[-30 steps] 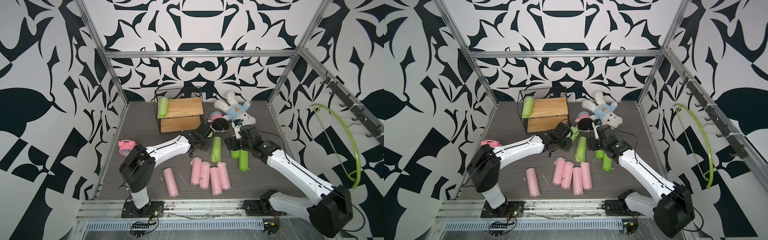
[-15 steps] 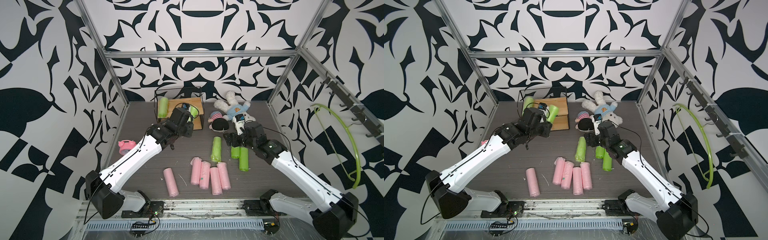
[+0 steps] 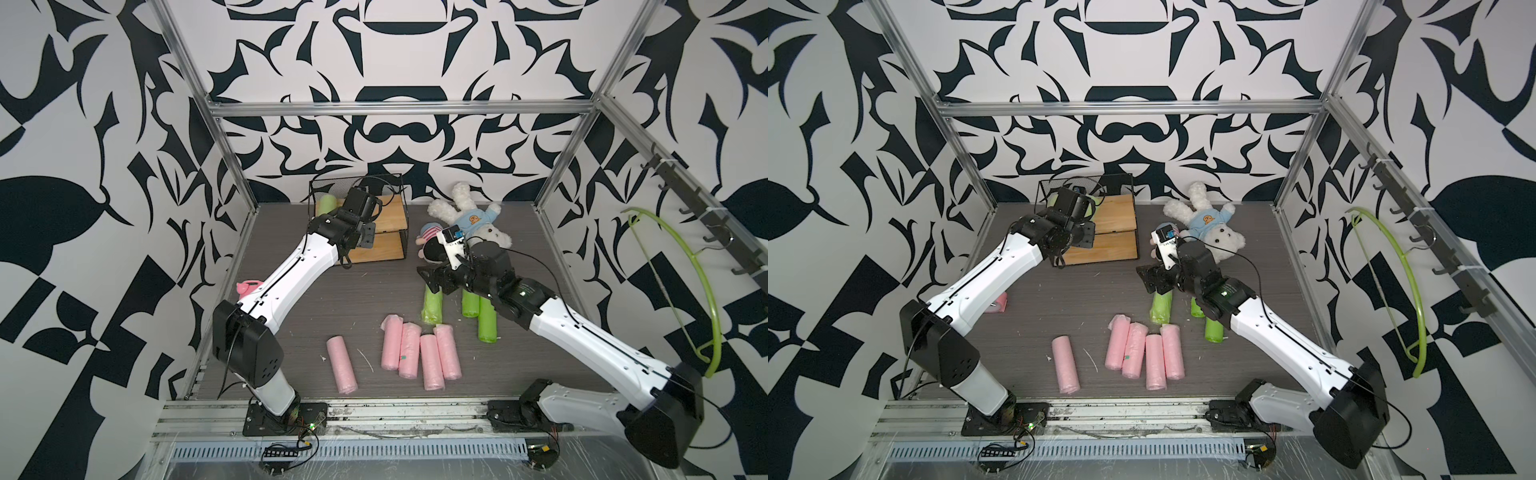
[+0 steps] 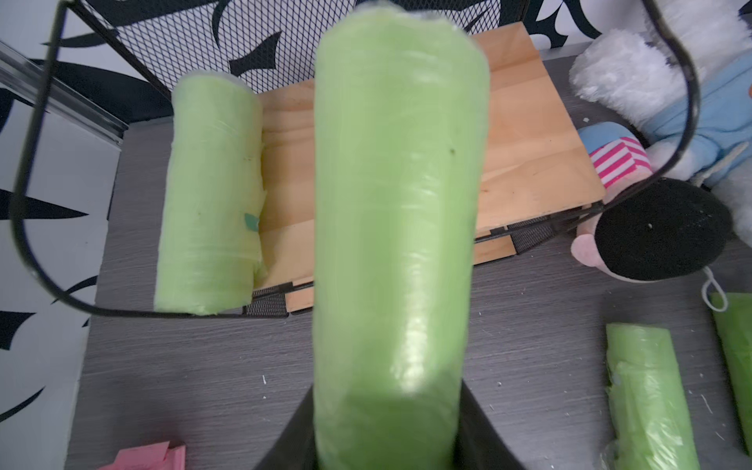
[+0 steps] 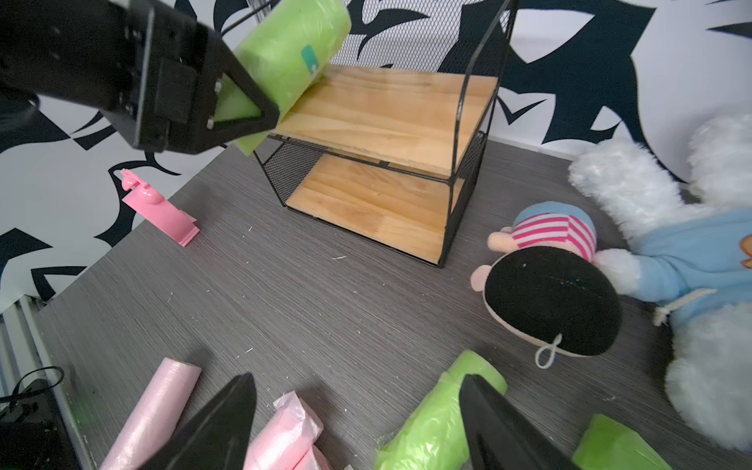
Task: Sort the rolls of trash bags by color and place them on the shelf
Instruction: Place the roll of trash bags on the shelf.
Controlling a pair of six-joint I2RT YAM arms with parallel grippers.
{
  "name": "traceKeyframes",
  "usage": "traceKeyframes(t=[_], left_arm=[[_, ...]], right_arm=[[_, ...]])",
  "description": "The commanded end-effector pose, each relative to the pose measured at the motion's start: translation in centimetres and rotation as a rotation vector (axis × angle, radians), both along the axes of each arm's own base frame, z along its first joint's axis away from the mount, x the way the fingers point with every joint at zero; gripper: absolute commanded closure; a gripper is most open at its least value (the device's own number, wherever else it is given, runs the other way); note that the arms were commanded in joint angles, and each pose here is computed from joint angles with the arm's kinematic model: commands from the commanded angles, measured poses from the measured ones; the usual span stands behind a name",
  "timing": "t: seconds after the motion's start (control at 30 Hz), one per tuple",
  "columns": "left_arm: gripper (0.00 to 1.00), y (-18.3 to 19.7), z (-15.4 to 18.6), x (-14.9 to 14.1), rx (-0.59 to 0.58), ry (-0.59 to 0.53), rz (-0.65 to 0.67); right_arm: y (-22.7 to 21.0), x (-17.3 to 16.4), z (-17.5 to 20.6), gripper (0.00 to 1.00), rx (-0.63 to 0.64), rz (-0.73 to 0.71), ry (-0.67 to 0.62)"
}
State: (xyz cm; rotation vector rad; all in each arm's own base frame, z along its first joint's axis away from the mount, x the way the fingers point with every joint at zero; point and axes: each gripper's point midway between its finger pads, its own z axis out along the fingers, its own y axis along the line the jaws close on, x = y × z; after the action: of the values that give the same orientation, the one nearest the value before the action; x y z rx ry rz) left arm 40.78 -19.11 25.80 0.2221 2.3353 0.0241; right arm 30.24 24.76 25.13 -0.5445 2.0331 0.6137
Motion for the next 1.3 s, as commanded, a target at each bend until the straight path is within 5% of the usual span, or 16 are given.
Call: traceKeyframes(t=[0.0,1.27], left_arm=[[0.62,0.6,2.2,1.1,0.021,-0.059,0.027],[0.57,2.8,-1.4,6.3,0.315,0.009,0.121]], right_arm=[[1.4,0.7,3.1,0.16,0.065,0.028,-0.082],[0.8,-0.1,1.4,0.16,0.038,-0.002,-0.037]])
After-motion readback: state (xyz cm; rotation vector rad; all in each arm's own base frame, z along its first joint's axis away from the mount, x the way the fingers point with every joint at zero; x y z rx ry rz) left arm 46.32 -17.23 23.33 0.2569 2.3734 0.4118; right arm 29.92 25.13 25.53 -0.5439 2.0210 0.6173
